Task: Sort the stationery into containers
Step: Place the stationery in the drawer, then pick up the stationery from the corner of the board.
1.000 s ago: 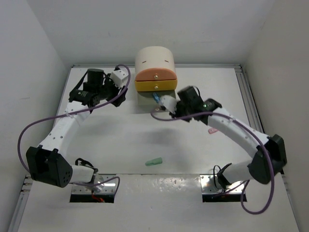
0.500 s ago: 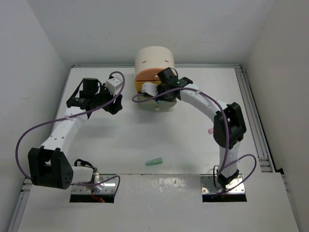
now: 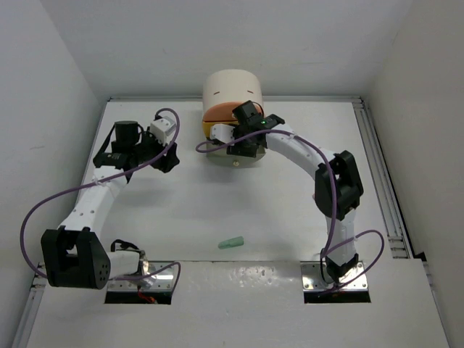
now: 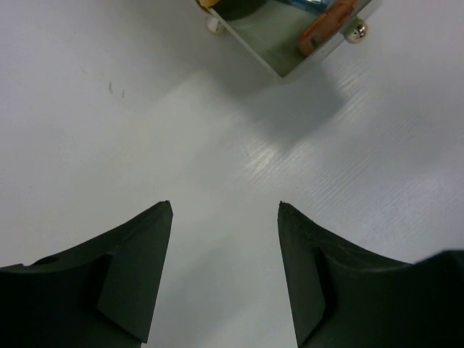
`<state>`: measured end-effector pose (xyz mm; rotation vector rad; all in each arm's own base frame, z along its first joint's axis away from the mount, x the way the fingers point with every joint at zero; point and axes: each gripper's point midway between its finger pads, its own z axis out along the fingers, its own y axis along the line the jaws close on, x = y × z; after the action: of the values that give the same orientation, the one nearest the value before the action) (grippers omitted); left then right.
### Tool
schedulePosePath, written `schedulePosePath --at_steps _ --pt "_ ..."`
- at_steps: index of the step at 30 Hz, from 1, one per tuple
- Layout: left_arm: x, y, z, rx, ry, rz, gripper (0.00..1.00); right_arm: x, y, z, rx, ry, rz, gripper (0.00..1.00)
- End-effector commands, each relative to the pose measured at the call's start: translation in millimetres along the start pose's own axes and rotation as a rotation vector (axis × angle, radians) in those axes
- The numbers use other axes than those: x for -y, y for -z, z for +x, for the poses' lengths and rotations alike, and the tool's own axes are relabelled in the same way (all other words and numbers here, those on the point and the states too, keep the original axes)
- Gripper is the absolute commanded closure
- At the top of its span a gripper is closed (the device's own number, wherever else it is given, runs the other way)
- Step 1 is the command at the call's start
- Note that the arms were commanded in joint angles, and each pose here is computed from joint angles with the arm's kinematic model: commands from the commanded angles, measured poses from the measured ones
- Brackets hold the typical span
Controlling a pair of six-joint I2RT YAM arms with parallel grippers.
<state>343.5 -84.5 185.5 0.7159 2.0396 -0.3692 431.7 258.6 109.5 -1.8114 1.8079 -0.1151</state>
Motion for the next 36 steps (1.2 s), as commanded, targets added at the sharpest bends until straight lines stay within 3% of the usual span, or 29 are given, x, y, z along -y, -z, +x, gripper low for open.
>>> schedulePosePath --at_steps 1,3,6,10,13,18,27,36 --pt "-6 9 -23 0.086 -0.016 -0.006 0.34 5 21 -11 0.015 -0.013 0.019 0.47" --pt "-8 15 -31 0.103 -0.011 -0.016 0.34 -11 47 -29 0.08 -0.079 -0.049 0.52" --pt "-25 28 -35 0.138 0.041 -0.063 0.34 -80 86 -35 0.112 -0.118 -0.223 0.54" --pt "-29 32 -35 0.177 0.166 -0.03 0.34 -192 112 -35 0.112 -0.026 -0.403 0.54" --pt "-27 34 -32 0.192 0.213 0.012 0.34 -255 119 -17 0.035 0.031 -0.501 0.54" --pt "-27 44 -29 0.233 0.232 -0.035 0.33 -298 104 -17 0.003 0.049 -0.467 0.47" --pt "-25 56 -13 0.221 0.22 -0.076 0.33 -303 67 -62 0.034 0.045 -0.336 0.47" --pt "-29 51 -1 0.22 0.256 -0.065 0.33 -321 46 -62 0.023 0.041 -0.35 0.48"
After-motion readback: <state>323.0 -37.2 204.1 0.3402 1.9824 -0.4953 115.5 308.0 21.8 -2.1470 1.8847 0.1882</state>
